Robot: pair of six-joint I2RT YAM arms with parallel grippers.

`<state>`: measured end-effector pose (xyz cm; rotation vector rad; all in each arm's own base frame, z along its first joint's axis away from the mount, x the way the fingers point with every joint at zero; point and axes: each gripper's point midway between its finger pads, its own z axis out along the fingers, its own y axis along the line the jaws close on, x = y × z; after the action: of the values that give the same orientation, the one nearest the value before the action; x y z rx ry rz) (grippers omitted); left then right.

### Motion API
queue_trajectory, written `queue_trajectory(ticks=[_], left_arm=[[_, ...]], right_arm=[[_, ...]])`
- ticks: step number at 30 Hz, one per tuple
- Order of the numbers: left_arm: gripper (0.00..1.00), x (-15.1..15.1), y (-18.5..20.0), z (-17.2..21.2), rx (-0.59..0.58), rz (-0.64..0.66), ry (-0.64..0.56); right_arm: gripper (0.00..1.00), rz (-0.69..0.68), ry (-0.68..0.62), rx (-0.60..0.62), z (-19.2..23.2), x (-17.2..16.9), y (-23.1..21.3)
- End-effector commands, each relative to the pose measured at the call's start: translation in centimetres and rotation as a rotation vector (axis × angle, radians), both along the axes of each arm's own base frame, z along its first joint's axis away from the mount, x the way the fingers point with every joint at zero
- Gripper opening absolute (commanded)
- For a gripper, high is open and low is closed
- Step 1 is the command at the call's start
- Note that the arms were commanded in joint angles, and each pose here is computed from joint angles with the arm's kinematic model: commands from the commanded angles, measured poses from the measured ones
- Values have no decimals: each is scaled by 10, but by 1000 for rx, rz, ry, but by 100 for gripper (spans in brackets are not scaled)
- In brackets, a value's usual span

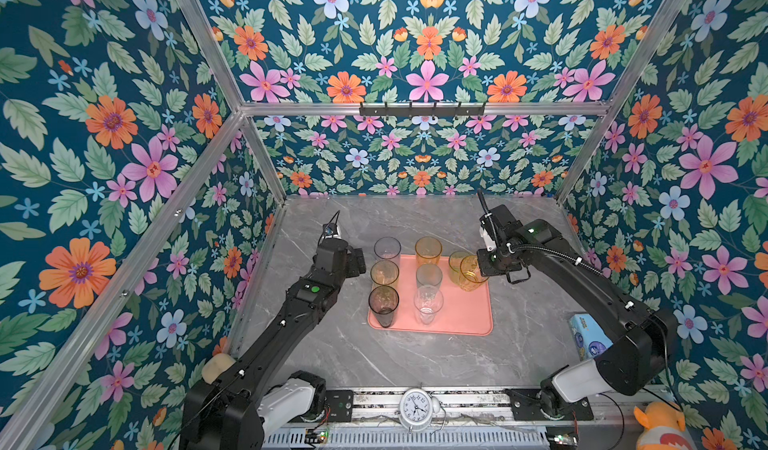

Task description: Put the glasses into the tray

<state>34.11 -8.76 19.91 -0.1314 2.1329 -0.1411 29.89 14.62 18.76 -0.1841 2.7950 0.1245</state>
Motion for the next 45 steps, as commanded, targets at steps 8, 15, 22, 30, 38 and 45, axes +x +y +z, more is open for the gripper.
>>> queue_trajectory(ticks=[8,15,22,30,38,45], left_arm=[[88,1,-1,3,-7,-3,-9],[88,0,0,1,-8,-2,-7],[88,-1,0,0,-6,-1,-6],[88,-2,0,1,-5,-1,-4],[88,-2,0,2,-9,-2,-8],[88,-3,-1,1,-10,-5,-3]], right_arm=[[1,-3,5,12,-19,-2,15],[1,-7,23,1,-33,-5,16],[0,-5,24,-1,-50,-2,18],[0,-14,41,-8,-74,1,19],[0,-14,46,-26,-87,2,18],[0,-17,43,-40,-92,4,16]])
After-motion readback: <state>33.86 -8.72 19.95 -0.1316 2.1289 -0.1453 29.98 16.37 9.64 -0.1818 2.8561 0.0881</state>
